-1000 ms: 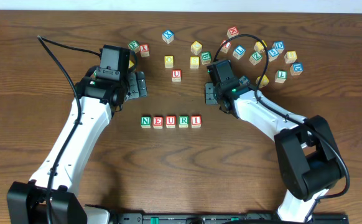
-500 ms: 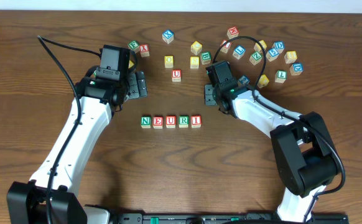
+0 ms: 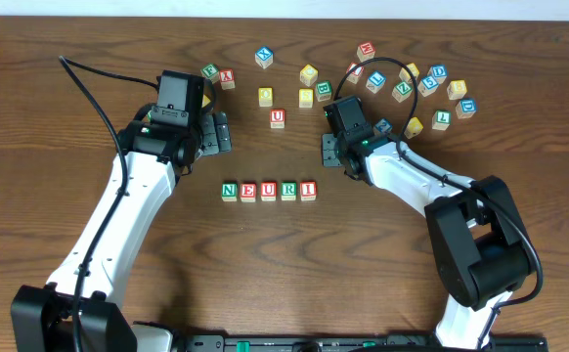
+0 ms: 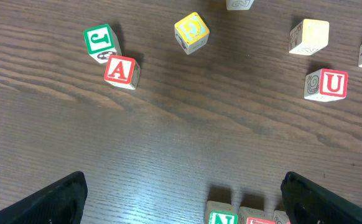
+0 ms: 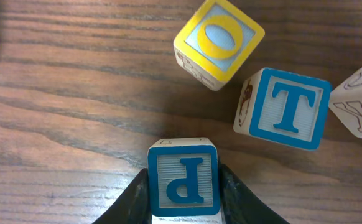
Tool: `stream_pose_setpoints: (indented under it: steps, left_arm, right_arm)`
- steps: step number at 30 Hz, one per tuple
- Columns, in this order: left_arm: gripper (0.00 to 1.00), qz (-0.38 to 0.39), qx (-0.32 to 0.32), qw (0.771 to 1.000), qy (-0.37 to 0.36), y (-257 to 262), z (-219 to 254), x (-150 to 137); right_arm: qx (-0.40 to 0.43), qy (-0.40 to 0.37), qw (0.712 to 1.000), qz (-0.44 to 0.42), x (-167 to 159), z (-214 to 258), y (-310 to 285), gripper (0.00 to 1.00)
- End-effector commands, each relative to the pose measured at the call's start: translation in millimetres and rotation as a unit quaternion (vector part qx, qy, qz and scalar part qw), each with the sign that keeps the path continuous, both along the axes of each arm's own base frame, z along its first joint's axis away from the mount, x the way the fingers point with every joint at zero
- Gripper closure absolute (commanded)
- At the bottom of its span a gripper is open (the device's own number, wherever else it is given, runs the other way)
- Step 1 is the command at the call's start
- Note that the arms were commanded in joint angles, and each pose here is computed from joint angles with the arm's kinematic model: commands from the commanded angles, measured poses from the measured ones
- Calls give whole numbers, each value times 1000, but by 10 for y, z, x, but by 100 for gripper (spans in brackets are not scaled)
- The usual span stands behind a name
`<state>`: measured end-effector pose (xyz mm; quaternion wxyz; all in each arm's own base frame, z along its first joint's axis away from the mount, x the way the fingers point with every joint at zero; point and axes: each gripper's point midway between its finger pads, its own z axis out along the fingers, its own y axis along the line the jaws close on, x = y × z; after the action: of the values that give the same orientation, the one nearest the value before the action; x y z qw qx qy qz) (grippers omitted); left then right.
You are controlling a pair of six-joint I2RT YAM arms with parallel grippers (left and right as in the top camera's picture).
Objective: Spell out NEURIPS
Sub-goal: 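Lower the open right gripper around the blue P block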
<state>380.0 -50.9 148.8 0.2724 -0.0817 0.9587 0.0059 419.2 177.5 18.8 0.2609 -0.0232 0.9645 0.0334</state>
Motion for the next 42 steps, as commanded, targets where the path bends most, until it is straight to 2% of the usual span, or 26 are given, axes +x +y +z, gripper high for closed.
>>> stream_pose_setpoints:
  steps: [1,7,22,42]
  left_arm:
    - [2,1,-4,1000,-24,-1,184,59]
    - [2,1,-4,1000,-24,-1,184,59]
    - [2,1,-4,1000,-24,-1,184,59]
    - [2,1,-4,1000,-24,-1,184,59]
  right_arm:
    - [-10,-3,1000,-1,50,9,-37,72]
    - [-17,3,1000,5,21,-8,-51,79]
    - [-28,17,999,18,-42,-40,-71,87]
    - [-61,39,991,109,-258,159,-97,87]
